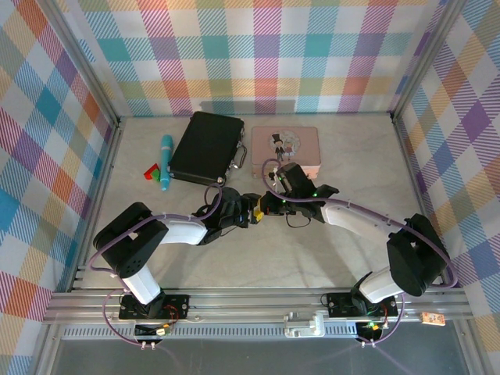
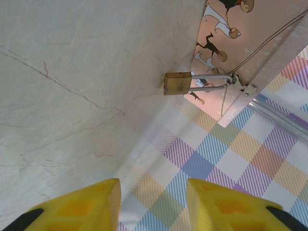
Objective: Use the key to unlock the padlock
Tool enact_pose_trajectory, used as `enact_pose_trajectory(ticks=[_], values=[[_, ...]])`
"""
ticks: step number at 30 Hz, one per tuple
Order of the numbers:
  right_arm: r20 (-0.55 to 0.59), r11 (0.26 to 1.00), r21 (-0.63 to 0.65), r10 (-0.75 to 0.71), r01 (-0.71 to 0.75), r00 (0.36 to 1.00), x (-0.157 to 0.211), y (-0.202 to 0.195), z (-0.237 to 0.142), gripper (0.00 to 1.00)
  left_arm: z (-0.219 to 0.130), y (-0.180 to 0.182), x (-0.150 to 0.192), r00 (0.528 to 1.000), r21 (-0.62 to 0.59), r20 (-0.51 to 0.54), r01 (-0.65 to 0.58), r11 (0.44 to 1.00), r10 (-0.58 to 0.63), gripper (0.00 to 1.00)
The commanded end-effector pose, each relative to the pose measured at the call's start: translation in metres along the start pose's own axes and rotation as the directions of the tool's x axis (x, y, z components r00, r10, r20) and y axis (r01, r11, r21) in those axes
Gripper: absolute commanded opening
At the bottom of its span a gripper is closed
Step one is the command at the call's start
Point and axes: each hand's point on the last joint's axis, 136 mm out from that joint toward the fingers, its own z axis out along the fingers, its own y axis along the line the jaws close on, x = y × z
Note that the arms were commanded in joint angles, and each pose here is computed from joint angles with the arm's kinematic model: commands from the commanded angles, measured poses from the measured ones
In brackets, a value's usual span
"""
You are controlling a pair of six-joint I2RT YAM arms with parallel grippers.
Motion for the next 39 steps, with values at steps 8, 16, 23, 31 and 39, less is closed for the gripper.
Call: enact_pose_trajectory(ticks=[8,16,23,31,39], values=[[0.021,1.000,-0.015,-0.020,0.021,1.000,-0.002,0.001,-0.005,0.00,0.005,0.003,0.001,1.000,0.017,-0.006,0.001,1.000,0.000,0.00],[0.077,0.997,0.000,-0.082,0.083,0.994,-0.027,0.012,-0.026,0.00,-0.011,-0.013,-0.010,0.981,-0.004,0.094,-0.169,0.986,0.168,0.00],[0.098,0.997,-0.024,-0.075,0.078,0.992,-0.032,0.009,-0.029,0.00,-0.020,-0.022,-0.008,0.987,0.003,0.091,-0.131,0.991,0.130,0.37],[0.106,0.992,-0.088,-0.085,0.095,0.991,-0.036,0.019,-0.023,0.00,-0.023,-0.029,0.013,1.000,0.047,0.003,-0.002,0.999,0.002,0.59],[0.073,0.979,-0.191,-0.061,0.074,0.995,-0.029,0.029,-0.010,0.00,-0.029,-0.036,0.014,0.998,0.090,-0.006,0.065,0.994,-0.065,0.56]])
